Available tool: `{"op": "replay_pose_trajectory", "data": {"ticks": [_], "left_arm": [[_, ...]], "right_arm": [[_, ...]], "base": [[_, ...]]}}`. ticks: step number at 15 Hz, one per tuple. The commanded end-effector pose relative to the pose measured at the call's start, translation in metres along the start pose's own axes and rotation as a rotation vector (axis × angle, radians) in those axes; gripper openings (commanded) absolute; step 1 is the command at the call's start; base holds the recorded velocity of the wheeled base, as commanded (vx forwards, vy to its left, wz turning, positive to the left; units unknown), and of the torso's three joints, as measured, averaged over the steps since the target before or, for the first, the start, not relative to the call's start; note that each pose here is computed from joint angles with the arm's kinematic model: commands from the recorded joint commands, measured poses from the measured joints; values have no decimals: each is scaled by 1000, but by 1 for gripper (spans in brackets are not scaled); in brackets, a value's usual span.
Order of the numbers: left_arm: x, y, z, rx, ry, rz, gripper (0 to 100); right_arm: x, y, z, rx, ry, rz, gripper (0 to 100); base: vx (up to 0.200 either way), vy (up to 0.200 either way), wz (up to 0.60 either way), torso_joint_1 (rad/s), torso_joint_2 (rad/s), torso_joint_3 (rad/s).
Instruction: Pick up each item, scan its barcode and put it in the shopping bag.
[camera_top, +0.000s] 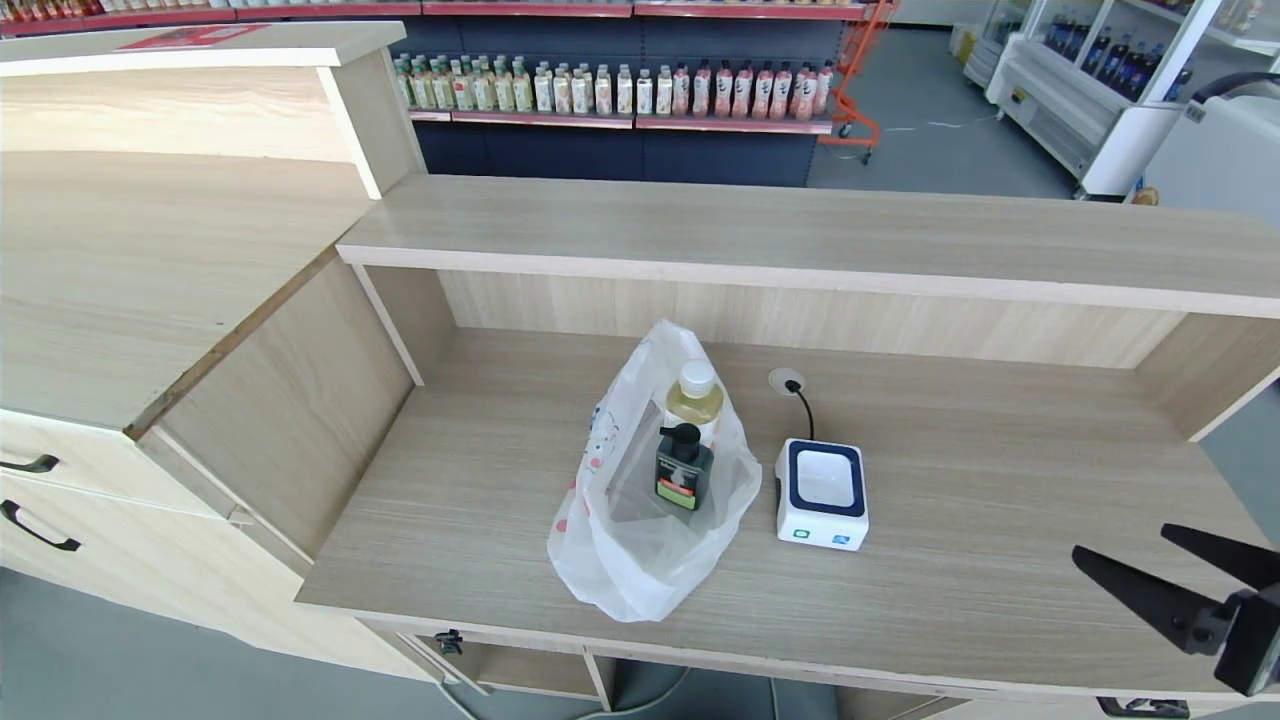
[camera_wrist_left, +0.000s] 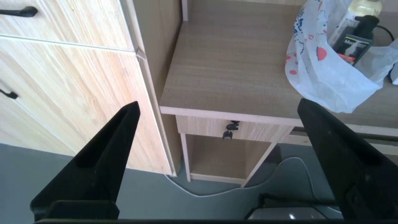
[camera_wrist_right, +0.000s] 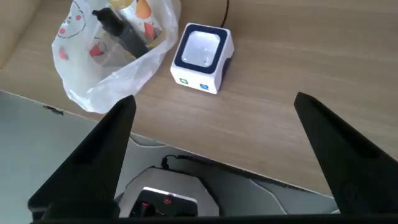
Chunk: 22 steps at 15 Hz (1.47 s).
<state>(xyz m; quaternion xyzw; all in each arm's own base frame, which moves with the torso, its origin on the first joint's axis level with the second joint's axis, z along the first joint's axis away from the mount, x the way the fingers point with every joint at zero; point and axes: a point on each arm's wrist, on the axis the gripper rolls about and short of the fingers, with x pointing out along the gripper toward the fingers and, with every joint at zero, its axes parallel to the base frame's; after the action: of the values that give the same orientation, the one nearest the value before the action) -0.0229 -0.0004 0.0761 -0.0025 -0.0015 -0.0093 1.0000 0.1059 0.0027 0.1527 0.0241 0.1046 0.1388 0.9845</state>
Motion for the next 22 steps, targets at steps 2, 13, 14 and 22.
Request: {"op": "replay_pose_trajectory", "data": {"ticks": [2, 13, 14, 22], "left_arm": [[0, 0, 0, -1, 0, 0, 100], [0, 0, 0, -1, 0, 0, 100], [0, 0, 0, -1, 0, 0, 100], [0, 0, 0, -4, 0, 2, 100]], "right_arm": [[-77, 22, -64, -30, -113, -131, 100], [-107, 25, -103, -23, -212, -340, 100], [-107, 25, -103, -28, -210, -340, 100], [-107, 25, -103, 18, -218, -338, 0]], "base": [[0, 0, 0, 0, 0, 0], [0, 0, 0, 0, 0, 0], [0, 0, 0, 0, 0, 0], [0, 0, 0, 0, 0, 0]]}}
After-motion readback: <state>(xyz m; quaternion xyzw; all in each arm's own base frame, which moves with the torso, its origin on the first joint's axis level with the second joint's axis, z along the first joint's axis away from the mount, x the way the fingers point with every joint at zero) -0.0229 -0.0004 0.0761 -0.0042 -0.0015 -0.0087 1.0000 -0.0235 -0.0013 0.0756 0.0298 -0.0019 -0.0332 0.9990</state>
